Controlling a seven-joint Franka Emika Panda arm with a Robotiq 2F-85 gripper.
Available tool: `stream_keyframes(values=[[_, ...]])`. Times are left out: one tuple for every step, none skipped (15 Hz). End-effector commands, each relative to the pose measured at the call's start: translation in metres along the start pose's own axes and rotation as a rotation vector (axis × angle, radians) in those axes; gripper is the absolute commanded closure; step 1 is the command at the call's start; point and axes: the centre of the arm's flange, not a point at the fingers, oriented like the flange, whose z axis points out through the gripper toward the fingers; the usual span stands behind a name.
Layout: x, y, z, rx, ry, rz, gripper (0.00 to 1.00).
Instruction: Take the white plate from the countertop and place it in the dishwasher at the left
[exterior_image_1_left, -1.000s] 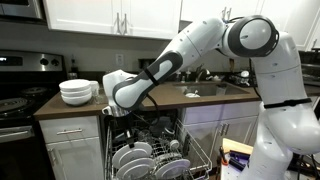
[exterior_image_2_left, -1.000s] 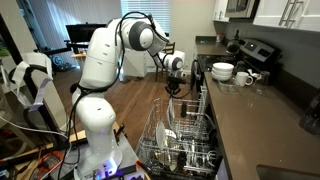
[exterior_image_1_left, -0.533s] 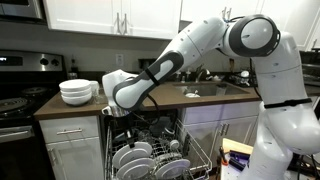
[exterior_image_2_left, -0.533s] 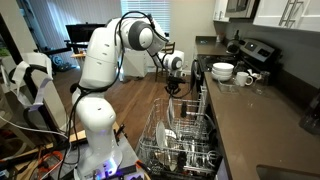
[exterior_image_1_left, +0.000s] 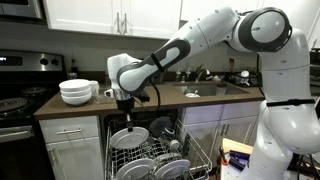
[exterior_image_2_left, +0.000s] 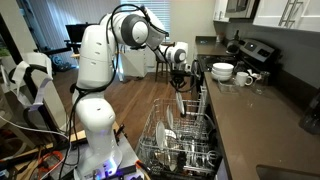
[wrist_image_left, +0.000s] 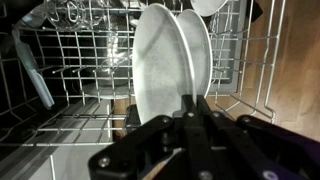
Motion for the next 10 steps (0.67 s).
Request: stream_keyframes(values=[[-0.009,0.006,-0.021,-0.014,0.023,0.029,0.98],[-0.009,0.008,-0.02,-0.009,0.027,0.034,0.98],[-0.01,0.01,-0.018,0.004,0.034,0.036,0.98],[-0.011,0.013,-0.015,0.029,0.042,0.038,0.99],[-0.011,0.016,-0.013,0.048,0.049,0.047,0.98],[-0.012,0.018,-0.012,0.065,0.057,0.055,0.98],[-0.013,0.019,-0.01,0.082,0.065,0.066,0.98],[-0.015,0.021,-0.008,0.097,0.071,0.075,0.98],[-0.016,0.022,-0.008,0.11,0.077,0.084,0.98],[-0.017,0.024,-0.007,0.125,0.082,0.088,0.98]])
